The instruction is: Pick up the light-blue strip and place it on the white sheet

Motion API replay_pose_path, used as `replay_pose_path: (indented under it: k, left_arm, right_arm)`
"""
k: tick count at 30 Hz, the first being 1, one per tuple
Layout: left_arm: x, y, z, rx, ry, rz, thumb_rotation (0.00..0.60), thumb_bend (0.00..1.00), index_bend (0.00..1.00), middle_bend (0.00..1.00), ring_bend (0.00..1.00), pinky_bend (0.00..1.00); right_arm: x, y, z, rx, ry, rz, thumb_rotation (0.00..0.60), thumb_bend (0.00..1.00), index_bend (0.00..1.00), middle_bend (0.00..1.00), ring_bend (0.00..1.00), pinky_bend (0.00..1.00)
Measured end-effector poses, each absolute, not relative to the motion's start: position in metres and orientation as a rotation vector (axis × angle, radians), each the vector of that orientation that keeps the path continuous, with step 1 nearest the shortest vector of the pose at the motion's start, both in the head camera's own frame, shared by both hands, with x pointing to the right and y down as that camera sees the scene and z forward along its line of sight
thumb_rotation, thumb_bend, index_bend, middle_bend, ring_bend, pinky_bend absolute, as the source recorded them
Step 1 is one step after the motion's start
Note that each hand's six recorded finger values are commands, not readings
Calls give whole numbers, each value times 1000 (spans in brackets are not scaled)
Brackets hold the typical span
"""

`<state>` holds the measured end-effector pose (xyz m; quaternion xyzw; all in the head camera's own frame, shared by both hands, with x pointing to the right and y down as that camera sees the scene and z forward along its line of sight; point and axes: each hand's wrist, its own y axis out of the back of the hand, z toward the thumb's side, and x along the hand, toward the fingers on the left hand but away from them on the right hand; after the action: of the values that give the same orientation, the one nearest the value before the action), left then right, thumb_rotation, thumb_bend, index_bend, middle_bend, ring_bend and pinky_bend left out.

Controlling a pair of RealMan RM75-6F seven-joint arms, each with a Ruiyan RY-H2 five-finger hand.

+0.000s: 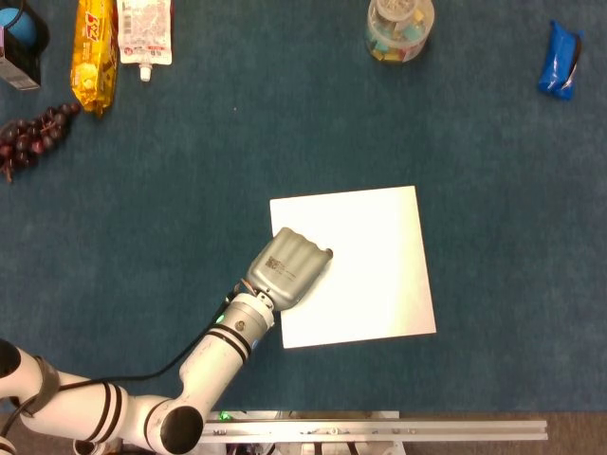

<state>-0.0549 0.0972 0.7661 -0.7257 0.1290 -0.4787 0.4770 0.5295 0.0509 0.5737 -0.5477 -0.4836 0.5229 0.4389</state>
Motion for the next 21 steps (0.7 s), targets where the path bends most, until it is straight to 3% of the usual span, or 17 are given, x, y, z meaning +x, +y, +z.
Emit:
replay_pose_path:
  k: [21]
  left_arm:
    - [-51,96,768,-1768,316,-1172,600,378,448,898,1000,1000]
  right_arm:
    - [533,53,572,-1353,-1207,1307,600,231,513,595,682,694]
